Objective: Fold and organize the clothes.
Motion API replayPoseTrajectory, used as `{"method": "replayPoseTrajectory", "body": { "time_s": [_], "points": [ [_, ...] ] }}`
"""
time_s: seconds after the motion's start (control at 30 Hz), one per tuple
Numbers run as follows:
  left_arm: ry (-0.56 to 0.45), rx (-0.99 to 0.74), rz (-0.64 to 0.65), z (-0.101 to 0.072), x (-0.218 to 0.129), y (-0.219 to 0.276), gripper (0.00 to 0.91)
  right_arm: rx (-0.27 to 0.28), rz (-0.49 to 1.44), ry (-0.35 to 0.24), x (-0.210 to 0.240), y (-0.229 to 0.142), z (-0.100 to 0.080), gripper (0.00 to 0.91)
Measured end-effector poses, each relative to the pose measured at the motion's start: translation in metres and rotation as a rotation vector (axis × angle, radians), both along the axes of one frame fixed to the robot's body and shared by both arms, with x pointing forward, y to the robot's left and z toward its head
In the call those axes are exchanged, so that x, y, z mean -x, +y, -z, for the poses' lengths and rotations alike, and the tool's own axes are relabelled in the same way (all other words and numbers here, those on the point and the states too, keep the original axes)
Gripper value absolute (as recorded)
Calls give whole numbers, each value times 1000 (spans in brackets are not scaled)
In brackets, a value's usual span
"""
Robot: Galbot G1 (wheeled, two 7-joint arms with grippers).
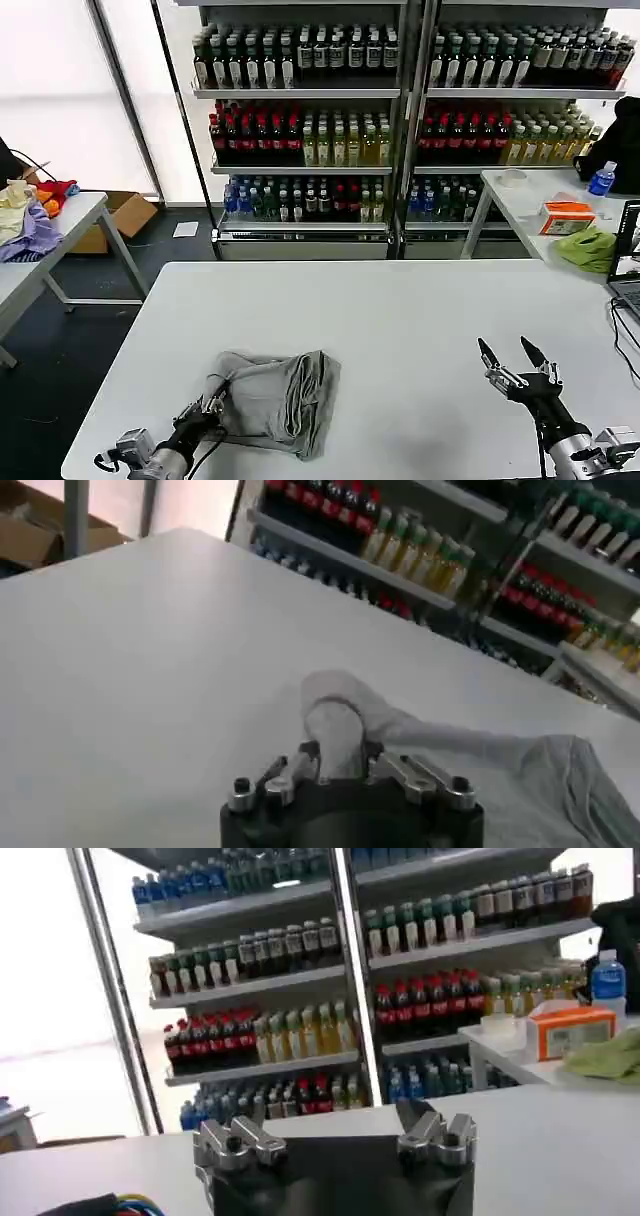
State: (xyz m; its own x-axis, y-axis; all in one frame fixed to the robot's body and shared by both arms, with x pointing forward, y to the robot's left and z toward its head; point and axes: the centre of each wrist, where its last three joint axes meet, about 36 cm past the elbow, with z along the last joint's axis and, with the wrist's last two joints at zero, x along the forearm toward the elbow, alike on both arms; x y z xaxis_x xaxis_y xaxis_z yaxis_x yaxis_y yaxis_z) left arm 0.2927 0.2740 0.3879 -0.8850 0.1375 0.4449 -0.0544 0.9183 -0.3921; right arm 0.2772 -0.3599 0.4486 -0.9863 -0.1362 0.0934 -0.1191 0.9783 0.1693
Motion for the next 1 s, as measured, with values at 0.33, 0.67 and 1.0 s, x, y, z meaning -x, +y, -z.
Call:
{"method": "replayPoseTrajectory", "body": {
  "time_s": [0.33,0.67,1.0],
  "points": [
    [-57,-5,-90,-21,3,37,0,2,4,-9,-1,-5,-4,907],
    [-147,-202,-164,-78,6,122,0,-9,3,-8,-4,-4,-1,907],
    [-219,-419,-113,-141,1,148,0,1,9,-9,-1,-5,3,907]
  ]
}}
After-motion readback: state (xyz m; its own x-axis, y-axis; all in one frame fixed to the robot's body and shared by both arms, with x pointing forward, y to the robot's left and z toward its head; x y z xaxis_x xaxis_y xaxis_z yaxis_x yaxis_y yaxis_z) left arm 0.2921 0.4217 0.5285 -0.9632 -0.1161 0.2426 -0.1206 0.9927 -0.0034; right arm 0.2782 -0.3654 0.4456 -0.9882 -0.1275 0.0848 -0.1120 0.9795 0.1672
